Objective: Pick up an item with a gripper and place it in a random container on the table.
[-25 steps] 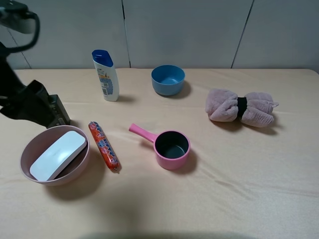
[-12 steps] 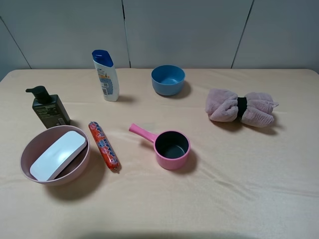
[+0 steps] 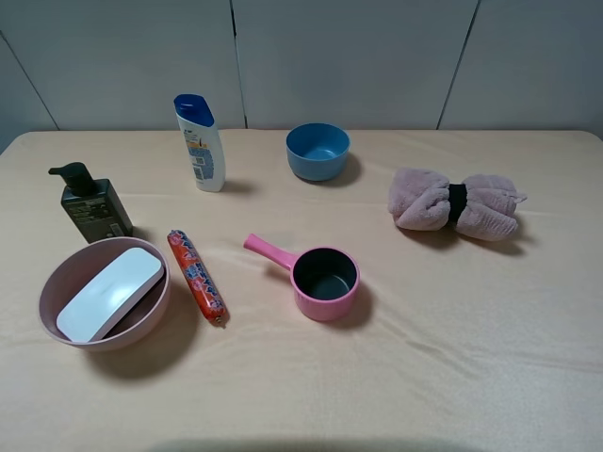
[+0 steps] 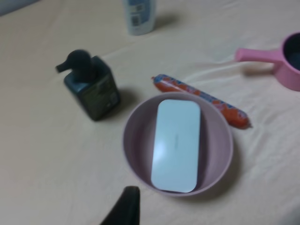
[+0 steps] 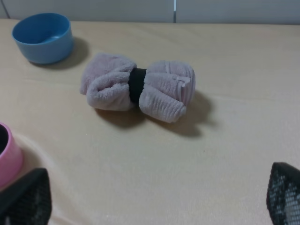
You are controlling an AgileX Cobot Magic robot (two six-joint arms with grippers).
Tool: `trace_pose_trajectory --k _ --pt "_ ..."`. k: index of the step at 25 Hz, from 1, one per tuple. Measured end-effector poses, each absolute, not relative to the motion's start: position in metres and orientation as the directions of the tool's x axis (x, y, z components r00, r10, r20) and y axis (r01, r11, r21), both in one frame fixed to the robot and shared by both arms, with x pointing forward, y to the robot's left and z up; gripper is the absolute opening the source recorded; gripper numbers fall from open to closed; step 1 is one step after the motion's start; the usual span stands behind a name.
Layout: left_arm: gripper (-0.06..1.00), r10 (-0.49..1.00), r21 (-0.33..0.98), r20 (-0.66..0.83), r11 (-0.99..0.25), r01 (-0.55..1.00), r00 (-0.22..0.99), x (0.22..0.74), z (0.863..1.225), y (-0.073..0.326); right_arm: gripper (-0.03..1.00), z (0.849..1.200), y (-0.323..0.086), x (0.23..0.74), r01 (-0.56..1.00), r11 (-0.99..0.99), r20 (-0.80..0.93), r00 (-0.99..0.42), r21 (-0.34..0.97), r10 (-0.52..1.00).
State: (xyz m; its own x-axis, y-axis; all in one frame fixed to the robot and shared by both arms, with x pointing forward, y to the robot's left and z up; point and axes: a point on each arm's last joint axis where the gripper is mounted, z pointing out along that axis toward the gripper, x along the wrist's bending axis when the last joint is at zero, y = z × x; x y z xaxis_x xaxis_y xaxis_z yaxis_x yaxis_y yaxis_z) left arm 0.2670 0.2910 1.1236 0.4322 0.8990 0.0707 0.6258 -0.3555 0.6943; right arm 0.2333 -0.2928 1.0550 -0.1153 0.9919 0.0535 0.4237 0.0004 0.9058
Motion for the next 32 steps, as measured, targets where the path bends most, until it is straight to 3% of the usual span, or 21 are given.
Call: trace_pose_trajectory --k 15,23,32 --pt "0.99 0.984 0.75 0.065 -0.159 0.642 0.167 0.239 1.065 0.301 0.69 1.055 -0.293 0.233 0.424 0.0 0.053 -0.115 0.906 0.992" --pt "0.99 0.99 0.803 0.058 -0.122 0.583 0.128 0.234 1.043 0.301 0.69 1.055 -0.293 0.233 0.424 0.0 0.053 -0.115 0.906 0.992" --pt "0.99 0.99 0.825 0.065 -0.123 0.551 0.123 0.228 1.041 0.301 0.69 1.055 -0.293 0.233 0.424 0.0 0.053 -0.115 0.906 0.992"
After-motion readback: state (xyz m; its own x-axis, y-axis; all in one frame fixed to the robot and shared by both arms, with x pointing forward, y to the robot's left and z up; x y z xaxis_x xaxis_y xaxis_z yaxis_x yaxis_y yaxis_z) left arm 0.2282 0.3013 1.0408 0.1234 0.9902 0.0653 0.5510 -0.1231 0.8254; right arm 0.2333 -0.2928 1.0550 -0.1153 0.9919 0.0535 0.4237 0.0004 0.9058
